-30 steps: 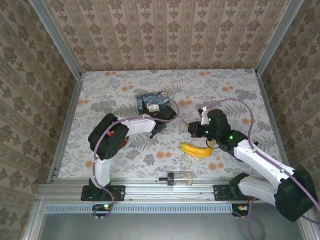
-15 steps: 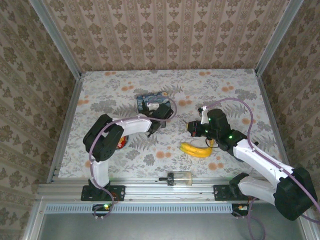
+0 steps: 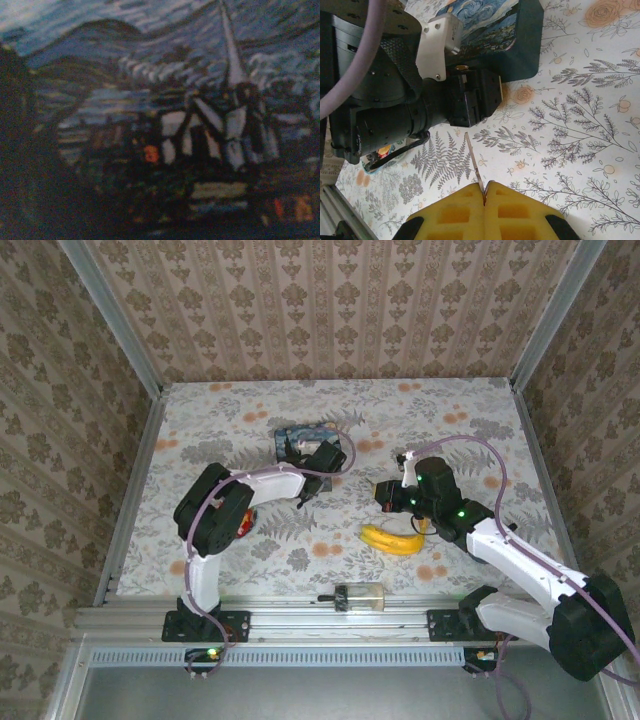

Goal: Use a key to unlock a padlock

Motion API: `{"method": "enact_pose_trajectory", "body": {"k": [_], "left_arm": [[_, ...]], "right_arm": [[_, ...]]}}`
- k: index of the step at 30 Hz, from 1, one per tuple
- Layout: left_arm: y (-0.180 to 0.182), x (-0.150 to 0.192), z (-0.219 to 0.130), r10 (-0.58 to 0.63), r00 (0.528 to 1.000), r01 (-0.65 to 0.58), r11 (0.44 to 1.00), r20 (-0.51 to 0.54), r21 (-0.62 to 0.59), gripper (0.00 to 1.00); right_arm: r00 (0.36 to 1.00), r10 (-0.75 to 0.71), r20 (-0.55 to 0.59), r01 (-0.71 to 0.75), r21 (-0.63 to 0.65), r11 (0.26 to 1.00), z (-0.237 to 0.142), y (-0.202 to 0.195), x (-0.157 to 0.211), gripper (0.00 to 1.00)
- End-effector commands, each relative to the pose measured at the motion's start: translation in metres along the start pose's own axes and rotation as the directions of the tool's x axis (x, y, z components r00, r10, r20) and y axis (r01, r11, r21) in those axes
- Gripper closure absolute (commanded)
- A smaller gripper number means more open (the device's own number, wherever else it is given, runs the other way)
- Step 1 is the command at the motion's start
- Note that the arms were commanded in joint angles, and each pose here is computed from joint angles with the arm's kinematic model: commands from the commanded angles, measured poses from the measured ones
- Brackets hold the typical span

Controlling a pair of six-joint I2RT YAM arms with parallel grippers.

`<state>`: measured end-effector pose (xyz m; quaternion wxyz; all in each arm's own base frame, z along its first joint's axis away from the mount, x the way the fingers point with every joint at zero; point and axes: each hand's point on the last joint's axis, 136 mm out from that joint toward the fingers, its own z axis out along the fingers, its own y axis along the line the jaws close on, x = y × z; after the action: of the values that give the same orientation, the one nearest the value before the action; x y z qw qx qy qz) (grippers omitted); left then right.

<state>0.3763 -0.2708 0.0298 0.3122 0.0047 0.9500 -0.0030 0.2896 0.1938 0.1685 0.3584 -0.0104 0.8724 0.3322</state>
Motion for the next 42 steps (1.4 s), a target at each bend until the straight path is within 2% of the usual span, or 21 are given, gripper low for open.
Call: {"method": "enact_pose_trajectory", "body": {"k": [1, 9, 20, 26, 31, 36, 41, 42], "left_arm": [[0.0, -0.01, 0.004, 0.022, 1.0, -0.022, 1.0, 0.017, -0.01, 0.44], [-0.001, -0.015, 0.009, 0.051, 0.998, -0.05, 0.998, 0.047, -0.024, 0.53], [-0.004, -0.024, 0.011, 0.066, 0.994, -0.064, 0.998, 0.087, -0.023, 0.5], [-0.006, -0.024, 0.014, 0.071, 0.994, -0.07, 0.997, 0.089, -0.02, 0.63], [-0.006, -0.025, 0.015, 0.075, 0.993, -0.074, 0.997, 0.089, -0.009, 0.82], [-0.013, -0.022, 0.01, 0.088, 0.994, -0.09, 0.995, 0.065, 0.039, 0.84], [-0.019, -0.015, -0.002, 0.043, 0.999, -0.043, 0.994, 0.008, 0.101, 0.84], [-0.021, -0.014, -0.006, 0.025, 1.0, -0.024, 0.992, -0.006, 0.122, 0.89]], "right_arm": [[1.0, 0.006, 0.008, -0.006, -0.011, 1.0, 0.002, 0.001, -0.002, 1.0], [1.0, 0.01, 0.004, -0.01, -0.017, 1.0, 0.004, 0.001, -0.001, 1.0], [1.0, 0.013, -0.004, -0.013, -0.029, 1.0, 0.007, 0.002, 0.0, 1.0], [1.0, 0.012, -0.004, -0.012, -0.027, 1.0, 0.006, 0.002, 0.0, 1.0], [1.0, 0.014, -0.009, -0.014, -0.023, 1.0, 0.007, 0.001, 0.001, 1.0], [1.0, 0.015, -0.014, -0.015, -0.005, 1.0, 0.007, -0.003, 0.003, 1.0], [0.999, 0.019, -0.027, -0.018, 0.02, 1.0, 0.011, -0.01, 0.008, 1.0], [0.999, 0.019, -0.031, -0.018, 0.023, 1.0, 0.012, -0.011, 0.009, 1.0]]}}
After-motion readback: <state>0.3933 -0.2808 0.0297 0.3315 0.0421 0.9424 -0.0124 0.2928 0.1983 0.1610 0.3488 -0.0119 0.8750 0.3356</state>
